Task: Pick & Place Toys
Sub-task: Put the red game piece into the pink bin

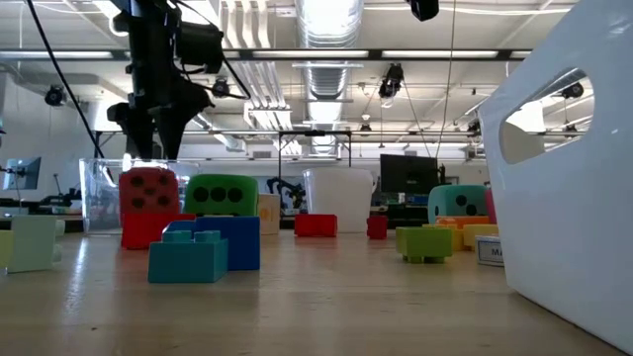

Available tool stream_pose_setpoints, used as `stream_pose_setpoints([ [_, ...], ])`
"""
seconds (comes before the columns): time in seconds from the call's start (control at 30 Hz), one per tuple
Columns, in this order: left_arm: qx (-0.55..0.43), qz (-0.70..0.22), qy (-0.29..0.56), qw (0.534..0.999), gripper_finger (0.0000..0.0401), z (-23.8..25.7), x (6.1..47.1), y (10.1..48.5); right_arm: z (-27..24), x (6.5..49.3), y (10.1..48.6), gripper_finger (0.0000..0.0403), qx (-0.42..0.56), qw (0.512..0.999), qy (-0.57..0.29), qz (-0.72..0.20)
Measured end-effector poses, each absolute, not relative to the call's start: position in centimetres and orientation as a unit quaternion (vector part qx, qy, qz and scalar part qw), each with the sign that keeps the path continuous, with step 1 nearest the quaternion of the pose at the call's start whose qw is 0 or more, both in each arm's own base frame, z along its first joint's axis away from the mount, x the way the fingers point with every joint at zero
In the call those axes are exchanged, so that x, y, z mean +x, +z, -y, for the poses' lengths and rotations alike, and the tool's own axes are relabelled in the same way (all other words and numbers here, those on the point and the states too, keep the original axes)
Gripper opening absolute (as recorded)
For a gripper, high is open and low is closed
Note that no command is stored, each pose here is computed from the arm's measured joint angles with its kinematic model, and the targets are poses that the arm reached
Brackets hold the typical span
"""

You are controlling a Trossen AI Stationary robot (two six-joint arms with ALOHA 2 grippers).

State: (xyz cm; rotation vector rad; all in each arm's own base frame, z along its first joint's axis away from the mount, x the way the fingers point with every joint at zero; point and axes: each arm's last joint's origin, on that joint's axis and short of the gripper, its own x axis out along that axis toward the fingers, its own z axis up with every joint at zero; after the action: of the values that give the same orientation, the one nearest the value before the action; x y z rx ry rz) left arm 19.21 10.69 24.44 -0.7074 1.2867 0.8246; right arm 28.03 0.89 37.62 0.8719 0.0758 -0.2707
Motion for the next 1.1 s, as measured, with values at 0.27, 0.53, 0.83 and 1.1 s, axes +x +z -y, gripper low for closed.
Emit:
stream_pose_setpoints([
  [0.27,-0.314,-0.570,0.363,0.667,0.0326,-10.7,19.2,24.5,-0.9,28.0,37.6,0.0343,0.421,0.897,-0.131,-0.037],
  [0.53,-0.314,-0.572,0.355,0.669,0.0311,-10.6,19.2,24.5,-0.9,28.0,37.6,0.0343,0.420,0.897,-0.131,-0.037],
  [0.83,-0.317,-0.569,0.316,0.690,0.0168,-9.9,20.0,25.4,-0.9,28.0,37.6,0.0343,0.420,0.897,-0.131,-0.037],
  [1.1,-0.265,-0.559,0.254,0.744,0.0052,-6.8,22.1,27.8,-0.9,28.0,37.6,0.0343,0.420,0.897,-0.131,-0.037],
])
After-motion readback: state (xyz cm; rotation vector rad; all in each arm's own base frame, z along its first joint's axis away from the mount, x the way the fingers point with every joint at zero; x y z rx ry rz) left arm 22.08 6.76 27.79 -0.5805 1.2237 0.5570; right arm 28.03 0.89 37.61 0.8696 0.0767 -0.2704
